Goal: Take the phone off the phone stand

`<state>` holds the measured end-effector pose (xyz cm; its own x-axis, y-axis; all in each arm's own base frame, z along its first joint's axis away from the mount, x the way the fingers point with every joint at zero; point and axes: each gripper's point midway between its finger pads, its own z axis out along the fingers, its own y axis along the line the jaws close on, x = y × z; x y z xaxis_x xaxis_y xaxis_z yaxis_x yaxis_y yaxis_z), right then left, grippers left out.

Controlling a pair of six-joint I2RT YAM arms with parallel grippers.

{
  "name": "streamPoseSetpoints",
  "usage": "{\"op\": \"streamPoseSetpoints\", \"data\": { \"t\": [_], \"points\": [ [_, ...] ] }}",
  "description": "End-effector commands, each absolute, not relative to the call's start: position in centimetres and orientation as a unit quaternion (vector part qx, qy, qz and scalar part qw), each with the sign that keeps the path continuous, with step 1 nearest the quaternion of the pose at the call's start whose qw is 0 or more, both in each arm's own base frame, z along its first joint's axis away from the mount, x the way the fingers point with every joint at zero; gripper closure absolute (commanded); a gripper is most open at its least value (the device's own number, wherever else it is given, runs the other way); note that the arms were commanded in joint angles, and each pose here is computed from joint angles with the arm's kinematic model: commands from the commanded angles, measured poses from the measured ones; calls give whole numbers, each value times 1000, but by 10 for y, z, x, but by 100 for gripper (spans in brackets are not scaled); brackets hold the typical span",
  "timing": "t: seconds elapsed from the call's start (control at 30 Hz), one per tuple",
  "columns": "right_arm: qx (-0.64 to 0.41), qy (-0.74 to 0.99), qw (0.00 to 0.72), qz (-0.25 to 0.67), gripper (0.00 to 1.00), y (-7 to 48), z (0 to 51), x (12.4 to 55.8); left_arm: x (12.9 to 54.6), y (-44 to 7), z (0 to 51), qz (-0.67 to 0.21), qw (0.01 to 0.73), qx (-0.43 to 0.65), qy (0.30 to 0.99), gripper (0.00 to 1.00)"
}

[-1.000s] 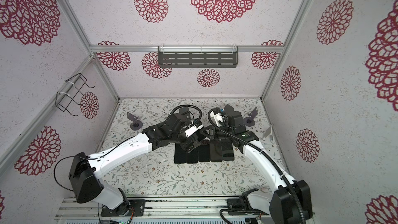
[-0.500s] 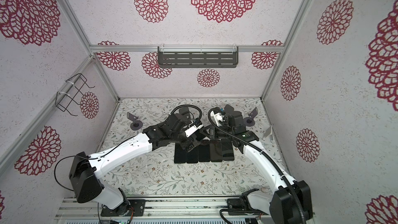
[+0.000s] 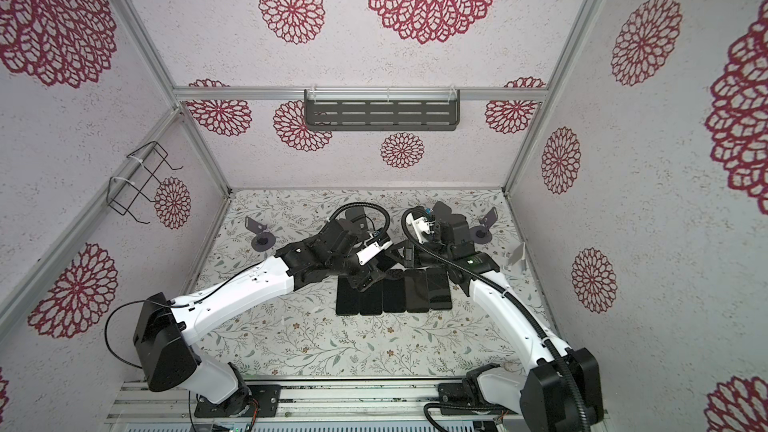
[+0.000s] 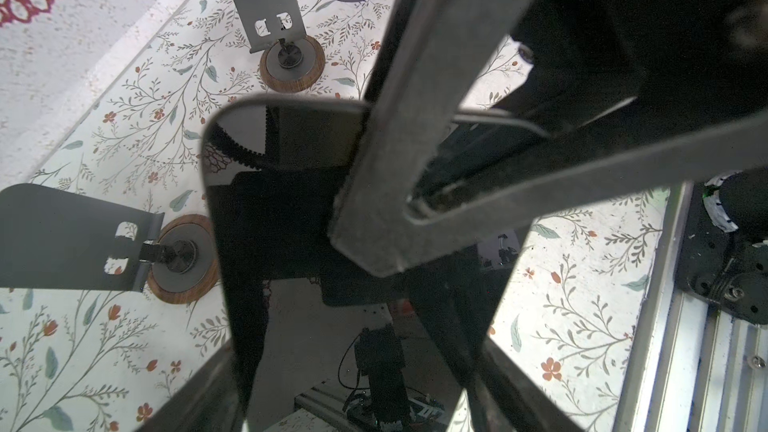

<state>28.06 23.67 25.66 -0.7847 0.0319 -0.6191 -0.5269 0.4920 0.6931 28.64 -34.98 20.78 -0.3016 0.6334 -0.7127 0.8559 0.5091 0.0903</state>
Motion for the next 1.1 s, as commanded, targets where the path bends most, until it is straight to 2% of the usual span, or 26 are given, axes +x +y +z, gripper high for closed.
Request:
{"op": "streamPoseSetpoints", "data": {
  "t": [0.0,0.2,0.4,0.47,0.6,1.07],
  "points": [
    [-177,782,314,508,100,243,285,274,295,-354,214,-156,372,456,793,27],
    [-178,781,312,510,100,245,283,278,298,-350,212,-159,368,445,801,36],
    [-179,782,309,511,97,246,281,280,302,-348,212,-164,368,436,805,40],
    [-178,784,307,509,93,246,279,281,302,-349,212,-166,367,435,806,40],
    [-176,790,303,503,80,245,273,283,303,-347,208,-166,361,434,808,42],
    [-156,806,300,486,62,235,258,293,308,-339,199,-174,349,420,820,46]
  ]
}}
